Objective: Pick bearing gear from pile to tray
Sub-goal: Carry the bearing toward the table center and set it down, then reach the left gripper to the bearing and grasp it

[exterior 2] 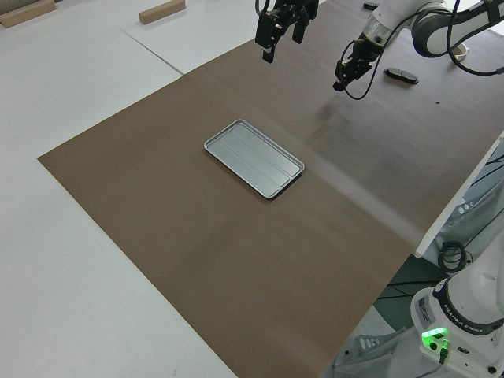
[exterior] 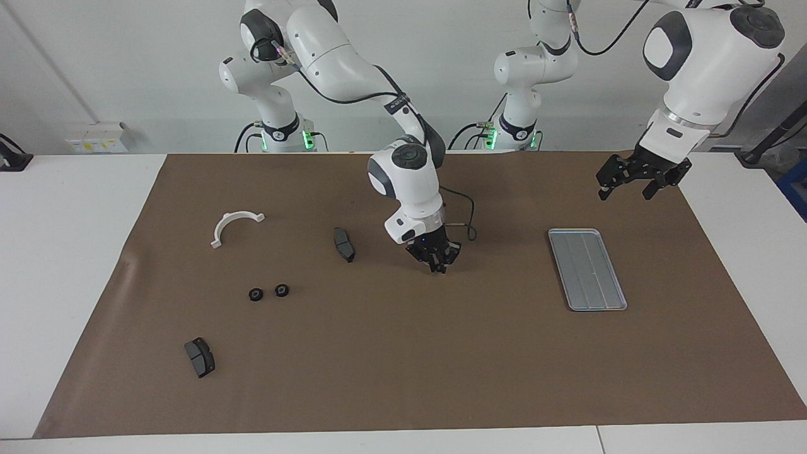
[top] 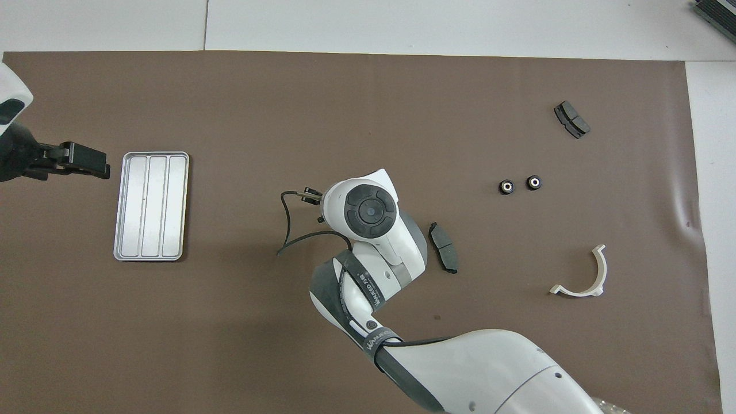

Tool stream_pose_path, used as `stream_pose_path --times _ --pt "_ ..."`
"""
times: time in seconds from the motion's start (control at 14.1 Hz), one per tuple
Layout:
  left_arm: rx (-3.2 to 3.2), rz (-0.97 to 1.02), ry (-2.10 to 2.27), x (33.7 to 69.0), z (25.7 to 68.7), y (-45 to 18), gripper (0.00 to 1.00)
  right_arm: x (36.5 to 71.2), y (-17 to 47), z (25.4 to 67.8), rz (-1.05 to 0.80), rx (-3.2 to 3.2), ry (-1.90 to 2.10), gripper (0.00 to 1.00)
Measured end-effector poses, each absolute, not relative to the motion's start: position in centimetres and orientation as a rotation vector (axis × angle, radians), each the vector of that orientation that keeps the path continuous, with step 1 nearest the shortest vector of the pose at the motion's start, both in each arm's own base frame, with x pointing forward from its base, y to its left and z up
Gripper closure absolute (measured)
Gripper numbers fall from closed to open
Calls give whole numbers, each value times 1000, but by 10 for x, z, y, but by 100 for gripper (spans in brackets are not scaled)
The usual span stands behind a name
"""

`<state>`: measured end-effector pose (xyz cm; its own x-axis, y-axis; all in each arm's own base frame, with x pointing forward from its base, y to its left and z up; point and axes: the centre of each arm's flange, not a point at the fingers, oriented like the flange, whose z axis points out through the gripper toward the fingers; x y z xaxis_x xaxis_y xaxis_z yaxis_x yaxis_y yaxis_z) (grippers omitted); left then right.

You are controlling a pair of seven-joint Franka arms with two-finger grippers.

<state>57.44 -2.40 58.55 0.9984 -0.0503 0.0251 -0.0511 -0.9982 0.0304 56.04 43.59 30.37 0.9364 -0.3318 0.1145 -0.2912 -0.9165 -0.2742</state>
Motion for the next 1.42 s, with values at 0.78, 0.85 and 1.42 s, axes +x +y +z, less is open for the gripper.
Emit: stream_pose_path --times 0.78,0.85,1.42 --pt "3111 0 -7 569 575 -34 0 608 346 360 -343 -2956 475 0" --pt "3111 -3 15 568 572 -42 0 618 319 372 -336 -2984 445 0" --pt "3093 19 201 568 519 -172 0 650 140 349 -179 -3158 -24 0"
